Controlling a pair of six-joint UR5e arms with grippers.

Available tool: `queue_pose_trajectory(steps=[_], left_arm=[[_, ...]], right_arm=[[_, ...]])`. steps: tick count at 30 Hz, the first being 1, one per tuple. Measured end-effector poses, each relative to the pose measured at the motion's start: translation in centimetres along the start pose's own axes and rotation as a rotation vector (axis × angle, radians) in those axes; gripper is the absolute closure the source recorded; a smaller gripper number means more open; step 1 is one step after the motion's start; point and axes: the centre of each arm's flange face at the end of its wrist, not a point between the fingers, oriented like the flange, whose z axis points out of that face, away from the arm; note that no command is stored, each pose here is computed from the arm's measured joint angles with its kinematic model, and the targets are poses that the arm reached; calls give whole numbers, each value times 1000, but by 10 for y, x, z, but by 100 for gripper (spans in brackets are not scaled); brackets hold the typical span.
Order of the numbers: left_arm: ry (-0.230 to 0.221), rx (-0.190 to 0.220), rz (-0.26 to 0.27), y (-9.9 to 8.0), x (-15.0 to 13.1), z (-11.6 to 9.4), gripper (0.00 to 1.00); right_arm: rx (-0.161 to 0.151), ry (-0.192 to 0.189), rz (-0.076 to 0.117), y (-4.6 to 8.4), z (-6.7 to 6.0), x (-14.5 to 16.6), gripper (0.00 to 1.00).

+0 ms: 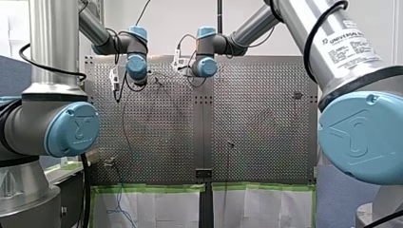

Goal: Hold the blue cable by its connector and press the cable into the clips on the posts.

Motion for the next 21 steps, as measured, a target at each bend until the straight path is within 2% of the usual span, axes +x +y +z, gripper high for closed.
queue_pose_trajectory(steps=[6, 10, 14, 21], left_arm=[[13, 9, 7, -5, 4, 14, 100], [1, 19, 0, -9, -3, 22, 100], [-12, 15, -8, -10, -12, 31, 100], [4, 1, -3, -8, -8, 45, 100]], right_arm=[[-13, -4, 1, 10, 4, -4, 100], [-22, -2, 0, 16, 6, -4, 100], [-29, -2, -1, 20, 7, -4, 100], [-40, -1, -3, 26, 9, -4, 100]])
